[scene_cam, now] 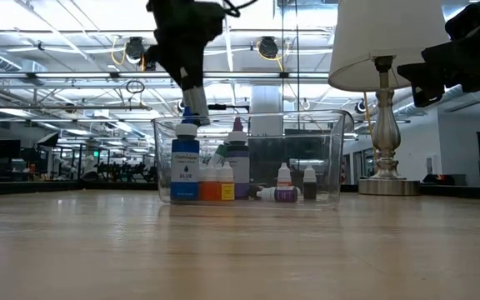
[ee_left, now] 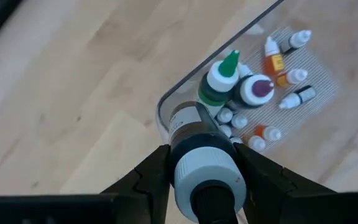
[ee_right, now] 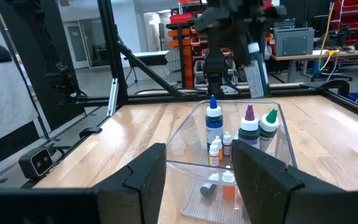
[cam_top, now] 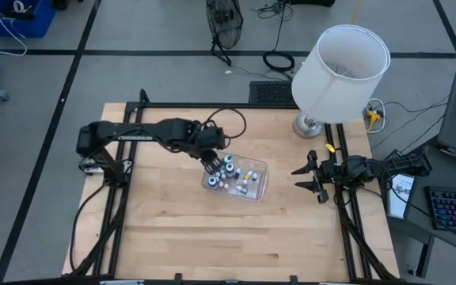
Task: Pick & Place food coloring
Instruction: Put the large black food coloring bottle into the transparent bin, then return to Home Position
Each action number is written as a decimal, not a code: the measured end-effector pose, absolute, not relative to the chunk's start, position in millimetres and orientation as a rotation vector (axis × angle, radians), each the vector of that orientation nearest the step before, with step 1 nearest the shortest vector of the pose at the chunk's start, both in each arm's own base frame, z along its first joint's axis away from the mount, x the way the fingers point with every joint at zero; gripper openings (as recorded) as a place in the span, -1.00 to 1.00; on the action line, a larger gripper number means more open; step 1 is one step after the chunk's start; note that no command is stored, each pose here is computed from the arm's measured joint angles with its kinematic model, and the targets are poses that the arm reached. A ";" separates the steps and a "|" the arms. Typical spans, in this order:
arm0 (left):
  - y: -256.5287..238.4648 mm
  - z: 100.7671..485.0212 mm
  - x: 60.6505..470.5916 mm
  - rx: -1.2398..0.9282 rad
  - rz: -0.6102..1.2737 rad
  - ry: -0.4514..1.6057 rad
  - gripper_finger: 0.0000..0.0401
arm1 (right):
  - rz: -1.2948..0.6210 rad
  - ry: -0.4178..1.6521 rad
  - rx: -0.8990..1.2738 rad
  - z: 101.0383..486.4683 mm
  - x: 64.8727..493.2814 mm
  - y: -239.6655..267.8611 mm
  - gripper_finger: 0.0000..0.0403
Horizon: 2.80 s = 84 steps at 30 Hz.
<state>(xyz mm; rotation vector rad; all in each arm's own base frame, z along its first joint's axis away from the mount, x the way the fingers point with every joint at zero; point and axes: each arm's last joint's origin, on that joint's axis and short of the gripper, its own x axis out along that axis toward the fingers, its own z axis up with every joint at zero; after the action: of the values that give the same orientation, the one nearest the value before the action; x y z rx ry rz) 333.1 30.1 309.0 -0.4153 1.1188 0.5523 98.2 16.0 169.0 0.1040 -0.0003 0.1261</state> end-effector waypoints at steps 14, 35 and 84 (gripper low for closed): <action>50.8 246.2 331.2 -0.504 0.509 1.154 -0.24 | 0.126 0.000 0.104 169.0 98.2 16.0 -0.16; 47.9 226.0 323.1 -0.661 0.513 1.218 0.11 | 0.126 -0.001 0.104 169.1 98.2 16.0 -0.16; -27.1 222.9 161.8 -0.176 0.216 0.167 -0.63 | 0.126 0.000 0.104 169.0 98.2 16.0 -0.16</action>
<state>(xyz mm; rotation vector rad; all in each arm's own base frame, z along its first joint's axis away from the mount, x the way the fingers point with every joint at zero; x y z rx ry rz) 161.8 -27.1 222.9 -0.1758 0.1667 0.2160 98.2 16.0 169.0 0.1039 -0.0003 0.1261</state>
